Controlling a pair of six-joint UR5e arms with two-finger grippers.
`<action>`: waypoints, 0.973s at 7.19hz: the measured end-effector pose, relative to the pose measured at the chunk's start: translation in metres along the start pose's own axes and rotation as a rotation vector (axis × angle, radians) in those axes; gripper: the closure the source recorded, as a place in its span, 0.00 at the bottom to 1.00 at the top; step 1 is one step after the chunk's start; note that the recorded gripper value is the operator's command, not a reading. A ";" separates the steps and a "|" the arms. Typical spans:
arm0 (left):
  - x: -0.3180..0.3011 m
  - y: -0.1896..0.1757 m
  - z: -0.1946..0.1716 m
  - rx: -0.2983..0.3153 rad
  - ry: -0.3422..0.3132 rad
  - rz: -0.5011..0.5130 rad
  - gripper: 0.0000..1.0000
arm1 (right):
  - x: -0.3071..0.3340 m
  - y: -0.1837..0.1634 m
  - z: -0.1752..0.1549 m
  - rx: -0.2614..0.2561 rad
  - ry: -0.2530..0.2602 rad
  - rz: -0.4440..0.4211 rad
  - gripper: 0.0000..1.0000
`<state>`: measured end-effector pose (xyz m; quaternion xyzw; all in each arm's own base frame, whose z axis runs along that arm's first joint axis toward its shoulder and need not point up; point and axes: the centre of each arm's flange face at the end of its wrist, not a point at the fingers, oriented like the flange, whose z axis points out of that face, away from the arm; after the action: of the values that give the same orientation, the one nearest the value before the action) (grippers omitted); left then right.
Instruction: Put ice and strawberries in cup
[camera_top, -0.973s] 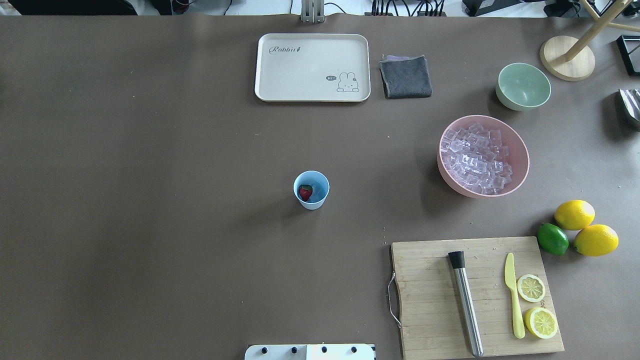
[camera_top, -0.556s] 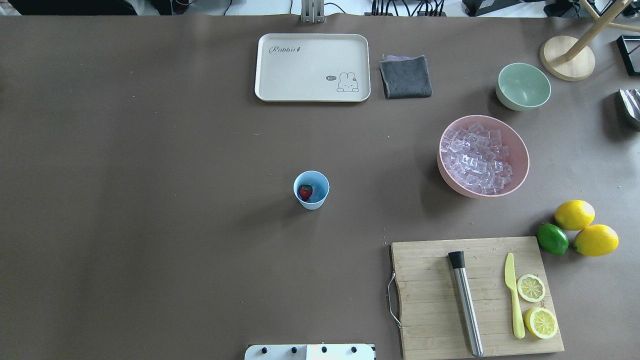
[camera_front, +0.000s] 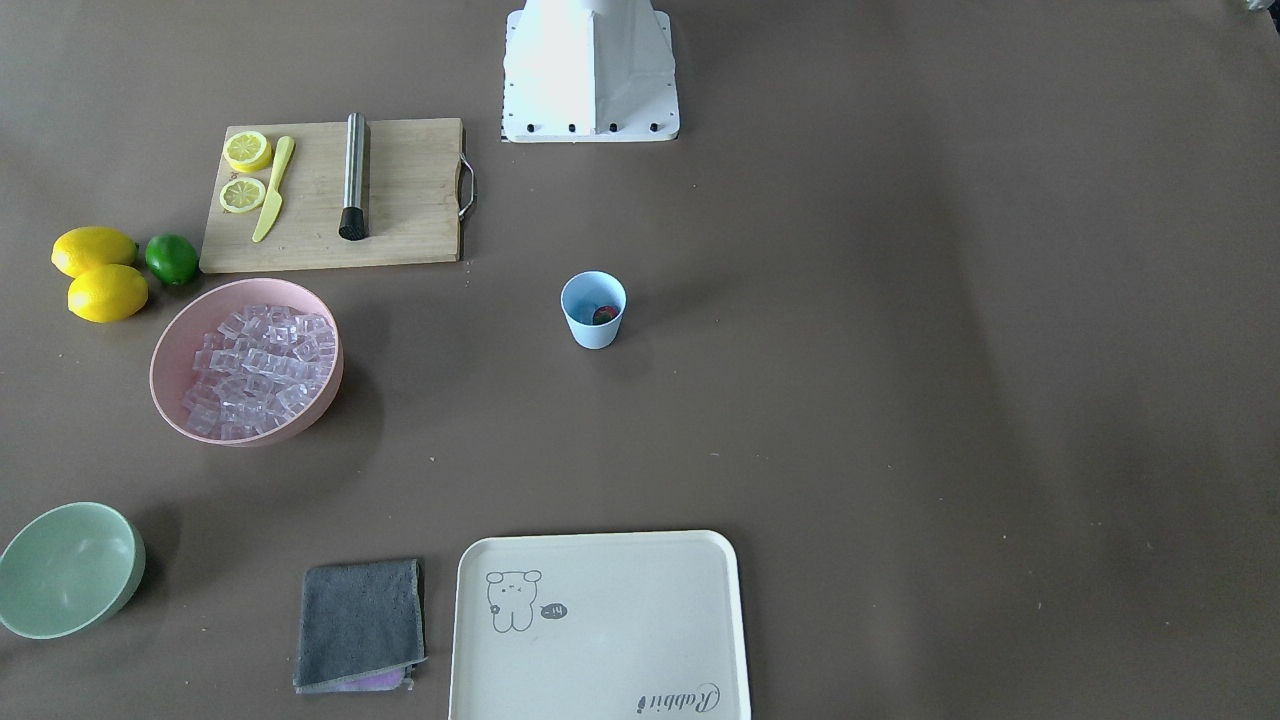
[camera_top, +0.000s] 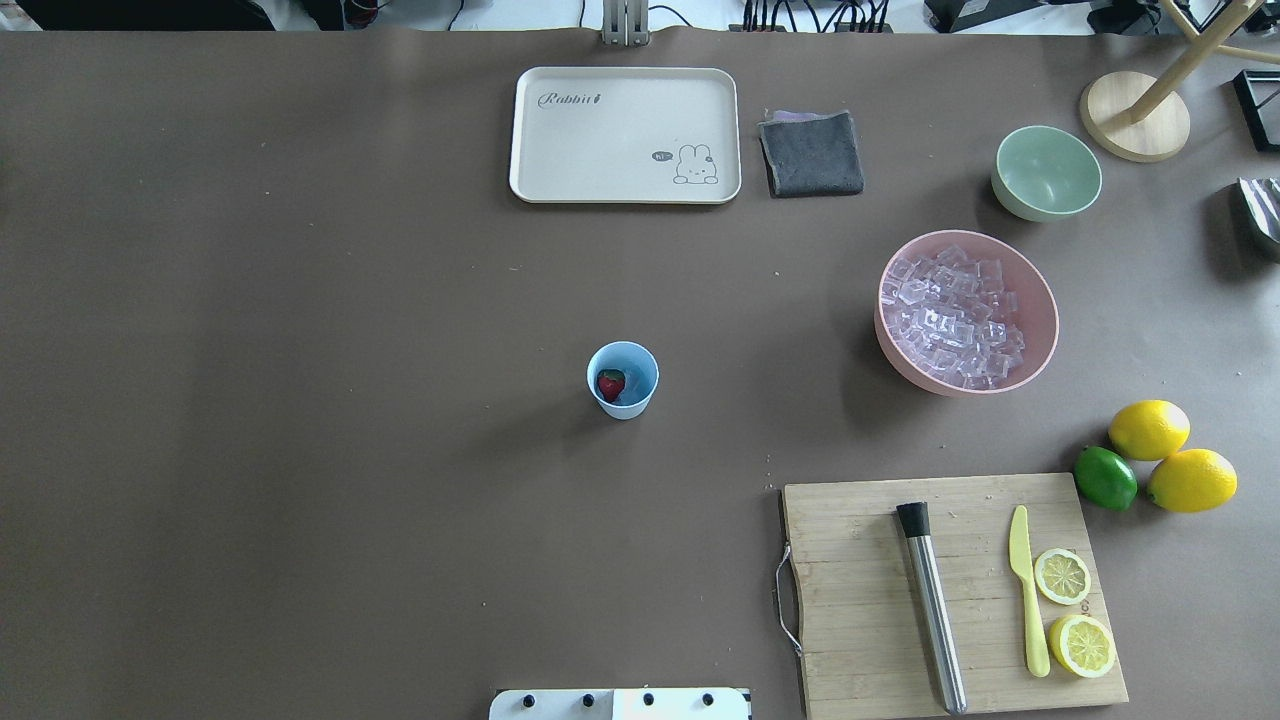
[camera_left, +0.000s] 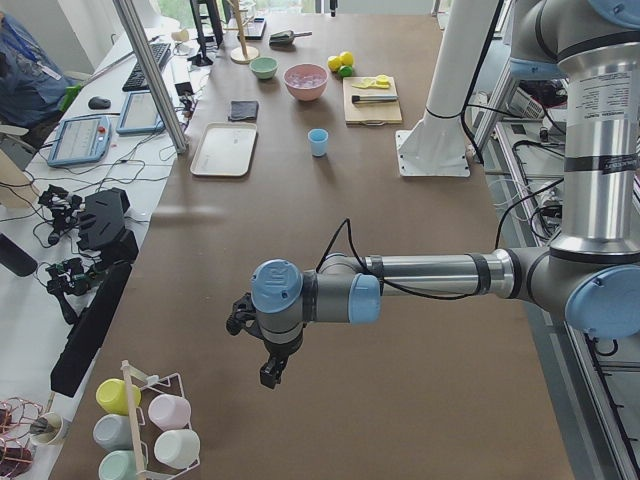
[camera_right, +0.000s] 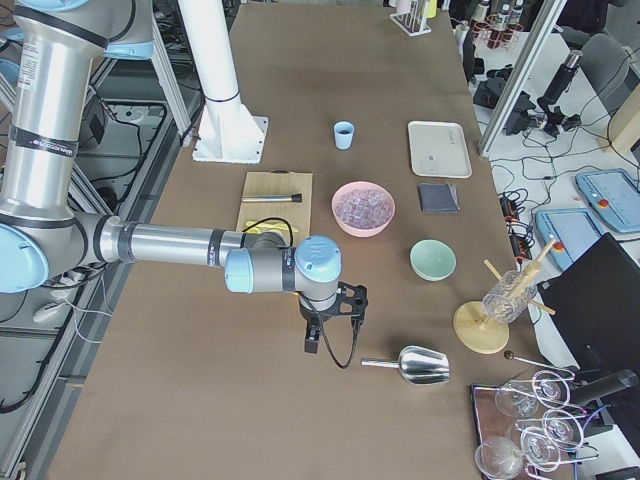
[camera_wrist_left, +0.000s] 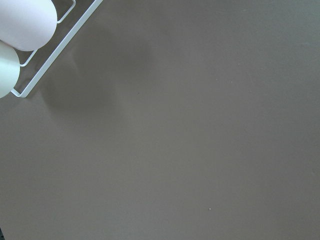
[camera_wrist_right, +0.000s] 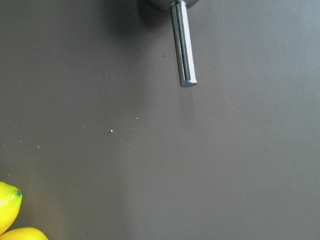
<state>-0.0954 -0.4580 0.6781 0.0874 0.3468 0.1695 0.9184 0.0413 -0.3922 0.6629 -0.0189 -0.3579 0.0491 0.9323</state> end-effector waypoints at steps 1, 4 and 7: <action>-0.001 0.001 0.001 -0.002 0.001 -0.002 0.02 | 0.000 0.000 0.000 0.001 0.001 -0.001 0.00; -0.001 0.002 0.002 -0.003 0.002 -0.003 0.02 | -0.001 -0.001 -0.003 0.010 0.017 -0.006 0.00; -0.001 0.003 0.002 -0.005 0.004 -0.004 0.02 | -0.001 -0.001 -0.003 0.011 0.021 -0.007 0.00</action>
<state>-0.0952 -0.4562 0.6813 0.0840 0.3483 0.1685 0.9183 0.0429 -0.3937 0.6599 -0.0129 -0.3481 0.0476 0.9362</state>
